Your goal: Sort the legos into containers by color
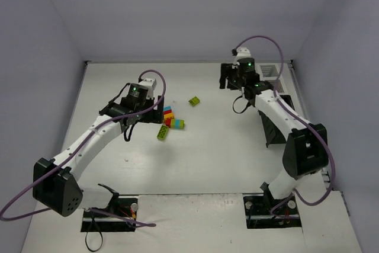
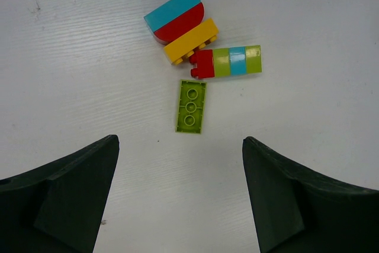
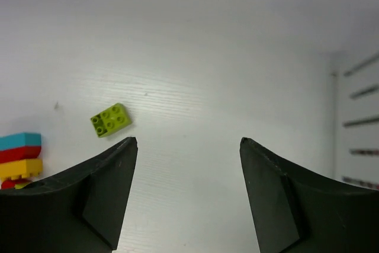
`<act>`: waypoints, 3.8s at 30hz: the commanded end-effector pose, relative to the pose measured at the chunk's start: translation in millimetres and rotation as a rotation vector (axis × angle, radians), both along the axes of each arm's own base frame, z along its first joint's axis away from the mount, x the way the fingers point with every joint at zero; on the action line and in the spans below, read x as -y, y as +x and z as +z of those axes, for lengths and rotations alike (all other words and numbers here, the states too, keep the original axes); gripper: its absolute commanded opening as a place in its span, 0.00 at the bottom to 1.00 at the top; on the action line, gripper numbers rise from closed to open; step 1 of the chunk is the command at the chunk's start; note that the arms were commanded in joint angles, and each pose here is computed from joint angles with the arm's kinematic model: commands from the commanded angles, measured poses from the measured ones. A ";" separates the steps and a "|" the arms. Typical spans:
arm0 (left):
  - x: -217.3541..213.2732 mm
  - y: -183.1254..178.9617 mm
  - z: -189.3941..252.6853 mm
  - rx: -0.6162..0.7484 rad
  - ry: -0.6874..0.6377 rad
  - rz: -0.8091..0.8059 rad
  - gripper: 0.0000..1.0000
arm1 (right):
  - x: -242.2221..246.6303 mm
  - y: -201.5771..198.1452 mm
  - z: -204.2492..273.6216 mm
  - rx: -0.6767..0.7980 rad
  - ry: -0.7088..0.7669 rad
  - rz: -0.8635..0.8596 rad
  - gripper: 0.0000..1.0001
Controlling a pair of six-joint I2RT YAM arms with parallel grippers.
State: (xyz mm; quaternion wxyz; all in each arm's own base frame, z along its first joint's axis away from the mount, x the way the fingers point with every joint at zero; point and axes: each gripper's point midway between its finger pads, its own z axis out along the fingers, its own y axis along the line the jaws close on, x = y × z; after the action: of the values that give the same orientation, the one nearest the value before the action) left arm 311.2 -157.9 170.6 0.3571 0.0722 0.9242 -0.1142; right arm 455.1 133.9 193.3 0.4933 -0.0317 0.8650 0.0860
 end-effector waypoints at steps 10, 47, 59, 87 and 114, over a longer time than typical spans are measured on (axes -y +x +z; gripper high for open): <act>-19.8 -14.0 25.8 0.068 -0.015 0.072 0.78 | -129.1 32.7 -70.4 -0.040 -0.105 0.487 0.83; -17.9 -5.5 34.0 0.097 -0.006 0.053 0.78 | -4.5 7.0 -27.0 0.014 -0.204 0.058 0.00; 4.5 20.8 44.7 0.110 -0.033 -0.006 0.78 | 160.7 -89.6 10.5 0.078 -0.056 -0.562 0.00; 9.6 20.3 37.6 0.084 -0.052 -0.015 0.78 | 201.2 -138.7 -17.6 -0.053 0.042 -0.733 0.72; -56.2 -27.7 56.5 0.166 0.008 0.204 0.78 | -234.0 -117.5 -85.8 -0.226 0.166 0.115 0.64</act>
State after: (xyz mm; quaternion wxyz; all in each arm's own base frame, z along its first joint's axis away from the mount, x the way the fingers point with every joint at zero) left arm 287.5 -113.8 213.0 0.4215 0.0117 0.9035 -0.0770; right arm 324.7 337.5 88.5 0.3606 -0.0634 0.9167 0.1598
